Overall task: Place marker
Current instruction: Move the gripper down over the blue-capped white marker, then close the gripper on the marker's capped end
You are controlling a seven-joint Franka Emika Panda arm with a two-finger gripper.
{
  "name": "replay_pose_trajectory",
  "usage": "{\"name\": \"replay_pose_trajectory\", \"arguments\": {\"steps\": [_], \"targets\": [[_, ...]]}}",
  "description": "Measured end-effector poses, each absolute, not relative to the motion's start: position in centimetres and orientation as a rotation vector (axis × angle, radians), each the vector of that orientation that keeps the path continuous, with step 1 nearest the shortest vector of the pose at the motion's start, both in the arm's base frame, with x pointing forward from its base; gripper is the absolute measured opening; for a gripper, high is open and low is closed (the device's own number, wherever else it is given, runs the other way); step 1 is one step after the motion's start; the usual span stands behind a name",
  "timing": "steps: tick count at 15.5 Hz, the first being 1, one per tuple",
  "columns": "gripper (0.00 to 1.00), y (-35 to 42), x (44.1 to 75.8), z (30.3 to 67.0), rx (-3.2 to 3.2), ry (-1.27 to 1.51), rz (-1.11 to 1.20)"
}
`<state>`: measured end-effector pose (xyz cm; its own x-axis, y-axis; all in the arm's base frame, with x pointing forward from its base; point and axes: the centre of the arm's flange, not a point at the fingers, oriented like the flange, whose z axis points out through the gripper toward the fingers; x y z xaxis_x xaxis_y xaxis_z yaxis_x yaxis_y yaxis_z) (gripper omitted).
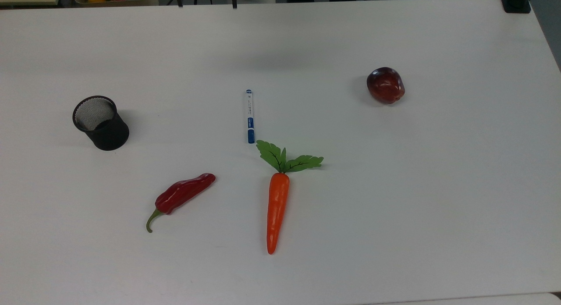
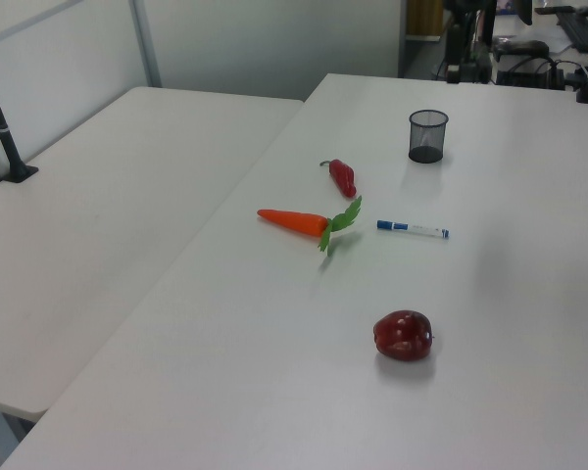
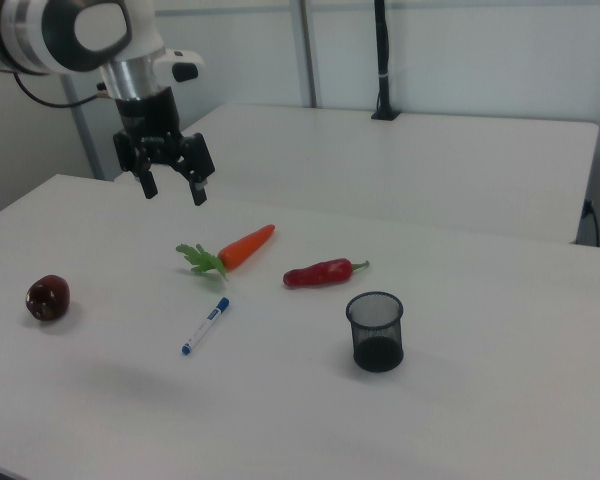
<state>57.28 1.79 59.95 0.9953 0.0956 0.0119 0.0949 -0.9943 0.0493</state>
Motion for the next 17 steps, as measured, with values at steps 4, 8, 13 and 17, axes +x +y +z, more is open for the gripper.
{"name": "replay_pose_trajectory", "arguments": {"steps": [4, 8, 13, 17], "targets": [[1.00, 2.8, 59.2, 55.1, 3.096, 0.180, 0.016], [1.00, 5.0, 61.1, 48.8, 3.100, 0.240, -0.003], [1.00, 7.1, 62.5, 41.9, 3.111, 0.194, -0.037], [1.00, 7.6, 63.4, 38.0, 3.119, 0.147, -0.057]]}}
